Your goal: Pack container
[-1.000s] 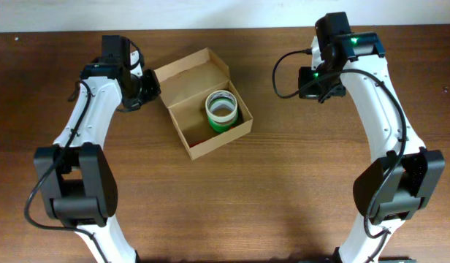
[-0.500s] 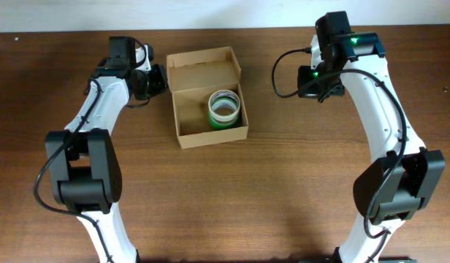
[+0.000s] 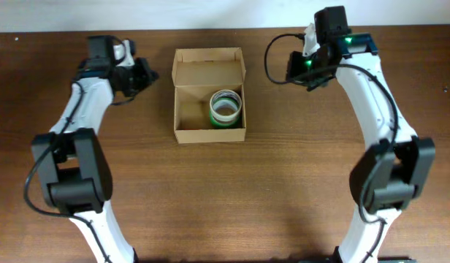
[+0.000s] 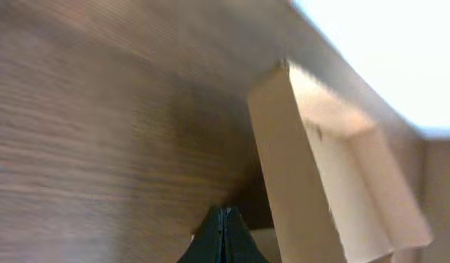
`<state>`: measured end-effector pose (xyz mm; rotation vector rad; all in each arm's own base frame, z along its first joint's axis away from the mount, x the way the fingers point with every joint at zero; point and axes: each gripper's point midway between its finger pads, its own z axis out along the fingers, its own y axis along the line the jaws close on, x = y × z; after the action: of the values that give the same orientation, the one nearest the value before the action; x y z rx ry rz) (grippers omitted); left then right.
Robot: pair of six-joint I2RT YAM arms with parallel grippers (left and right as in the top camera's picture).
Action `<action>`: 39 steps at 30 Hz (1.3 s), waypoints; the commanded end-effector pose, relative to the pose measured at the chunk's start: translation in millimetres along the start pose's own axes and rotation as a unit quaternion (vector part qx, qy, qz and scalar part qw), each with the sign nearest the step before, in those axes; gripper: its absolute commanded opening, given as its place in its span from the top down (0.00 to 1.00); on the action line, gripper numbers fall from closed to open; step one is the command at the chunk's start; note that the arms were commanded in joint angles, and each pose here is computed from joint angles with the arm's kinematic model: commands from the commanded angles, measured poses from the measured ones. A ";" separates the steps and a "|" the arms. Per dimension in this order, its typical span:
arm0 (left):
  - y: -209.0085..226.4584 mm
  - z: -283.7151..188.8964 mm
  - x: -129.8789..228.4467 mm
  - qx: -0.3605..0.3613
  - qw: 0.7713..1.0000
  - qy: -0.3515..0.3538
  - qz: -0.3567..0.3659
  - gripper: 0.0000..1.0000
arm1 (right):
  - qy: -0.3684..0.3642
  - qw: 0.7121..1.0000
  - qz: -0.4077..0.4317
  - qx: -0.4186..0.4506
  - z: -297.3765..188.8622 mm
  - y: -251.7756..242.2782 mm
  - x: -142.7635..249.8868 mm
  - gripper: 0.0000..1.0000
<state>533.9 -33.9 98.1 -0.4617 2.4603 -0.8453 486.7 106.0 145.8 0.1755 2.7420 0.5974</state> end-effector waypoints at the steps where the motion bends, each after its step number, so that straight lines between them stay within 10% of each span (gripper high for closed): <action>1: -1.5 -3.9 -8.4 0.044 0.998 0.001 -0.053 0.98 | 0.064 0.983 0.111 -0.129 37.0 8.8 4.0 0.96; 16: -6.4 47.7 17.1 0.204 0.962 0.098 -0.152 0.98 | 0.134 0.917 0.191 -0.323 99.2 21.5 -3.0 0.96; 27: -9.6 63.5 36.1 0.302 0.914 0.179 -0.201 0.98 | 0.134 0.916 0.192 -0.326 100.2 22.3 -4.2 0.96; 39: -10.5 69.6 38.7 0.301 0.912 0.183 -0.210 0.98 | 0.175 0.904 0.237 -0.311 140.6 20.4 16.6 0.96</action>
<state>545.3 -86.3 53.5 -0.6083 2.2366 -1.9028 529.1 164.1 49.2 0.6065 2.6091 1.7024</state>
